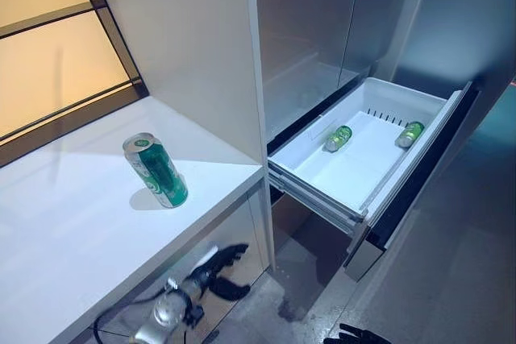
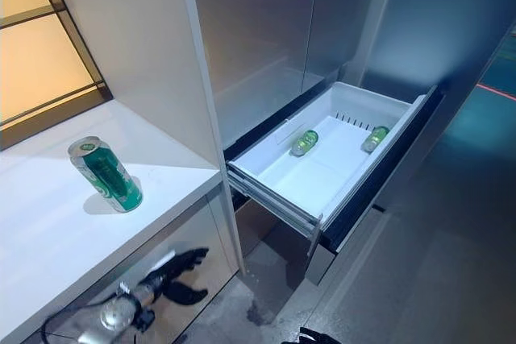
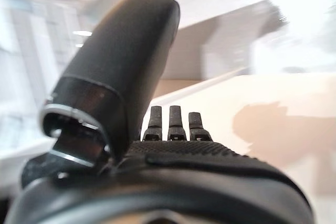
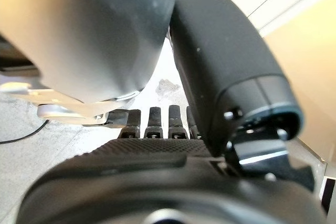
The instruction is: Put drinks into fridge and close the fridge
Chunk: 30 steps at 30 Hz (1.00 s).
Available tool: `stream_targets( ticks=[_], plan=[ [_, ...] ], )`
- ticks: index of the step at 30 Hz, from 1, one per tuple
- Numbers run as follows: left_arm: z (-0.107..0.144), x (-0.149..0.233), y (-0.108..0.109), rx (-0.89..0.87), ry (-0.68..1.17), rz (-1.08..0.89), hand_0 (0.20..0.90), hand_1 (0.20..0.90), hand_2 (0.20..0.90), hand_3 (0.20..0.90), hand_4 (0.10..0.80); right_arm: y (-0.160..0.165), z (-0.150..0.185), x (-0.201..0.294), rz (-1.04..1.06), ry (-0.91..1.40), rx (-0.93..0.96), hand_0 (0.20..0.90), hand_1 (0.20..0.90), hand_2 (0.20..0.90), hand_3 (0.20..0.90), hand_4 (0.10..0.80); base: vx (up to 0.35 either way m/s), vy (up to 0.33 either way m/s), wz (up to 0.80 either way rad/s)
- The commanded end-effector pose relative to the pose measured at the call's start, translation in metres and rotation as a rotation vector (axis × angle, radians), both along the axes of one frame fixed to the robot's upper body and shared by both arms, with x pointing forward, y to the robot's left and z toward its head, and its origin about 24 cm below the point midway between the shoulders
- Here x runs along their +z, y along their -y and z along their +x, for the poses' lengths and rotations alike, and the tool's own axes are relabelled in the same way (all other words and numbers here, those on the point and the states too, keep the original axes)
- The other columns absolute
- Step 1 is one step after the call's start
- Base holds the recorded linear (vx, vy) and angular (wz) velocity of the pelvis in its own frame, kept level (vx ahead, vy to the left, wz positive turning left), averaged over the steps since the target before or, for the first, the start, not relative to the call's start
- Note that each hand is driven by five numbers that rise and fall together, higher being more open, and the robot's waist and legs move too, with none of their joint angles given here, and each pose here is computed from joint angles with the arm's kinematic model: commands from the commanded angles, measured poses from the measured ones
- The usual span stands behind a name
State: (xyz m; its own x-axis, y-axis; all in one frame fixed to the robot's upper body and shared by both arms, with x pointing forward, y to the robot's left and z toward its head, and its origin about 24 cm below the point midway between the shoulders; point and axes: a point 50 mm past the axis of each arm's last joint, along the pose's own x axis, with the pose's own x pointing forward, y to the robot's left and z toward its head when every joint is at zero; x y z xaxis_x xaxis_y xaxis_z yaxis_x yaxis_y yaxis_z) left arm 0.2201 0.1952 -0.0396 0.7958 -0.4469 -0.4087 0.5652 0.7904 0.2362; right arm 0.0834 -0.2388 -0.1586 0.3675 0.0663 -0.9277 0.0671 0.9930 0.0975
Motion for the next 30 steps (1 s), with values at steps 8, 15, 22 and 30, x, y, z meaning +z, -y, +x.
stream_targets(
  ticks=[8,15,22,30],
  plan=[
    [0.035,0.163,0.045,-0.408,0.311,-0.830,0.900,0.900,0.900,0.900,0.800,0.000,0.002,0.000,-0.005,0.019,-0.001,0.900,0.900,0.900,0.900,0.800,0.000,0.000,0.00],
    [0.020,0.209,0.061,-0.623,0.345,-1.325,0.900,0.900,0.900,0.900,0.800,-0.013,-0.003,-0.004,0.004,0.010,0.033,0.900,0.900,0.900,0.900,0.800,0.009,-0.006,0.00],
    [0.008,0.232,0.044,-0.690,0.607,-1.449,0.900,0.900,0.900,0.900,0.800,-0.021,-0.006,-0.006,0.010,-0.001,0.042,0.900,0.900,0.900,0.900,0.800,0.000,0.000,0.00],
    [-0.007,0.268,0.021,-0.642,0.951,-1.263,0.900,0.900,0.900,0.900,0.800,-0.027,-0.011,-0.008,0.012,-0.005,0.057,0.900,0.900,0.900,0.900,0.800,0.000,0.000,0.00]
  ],
)
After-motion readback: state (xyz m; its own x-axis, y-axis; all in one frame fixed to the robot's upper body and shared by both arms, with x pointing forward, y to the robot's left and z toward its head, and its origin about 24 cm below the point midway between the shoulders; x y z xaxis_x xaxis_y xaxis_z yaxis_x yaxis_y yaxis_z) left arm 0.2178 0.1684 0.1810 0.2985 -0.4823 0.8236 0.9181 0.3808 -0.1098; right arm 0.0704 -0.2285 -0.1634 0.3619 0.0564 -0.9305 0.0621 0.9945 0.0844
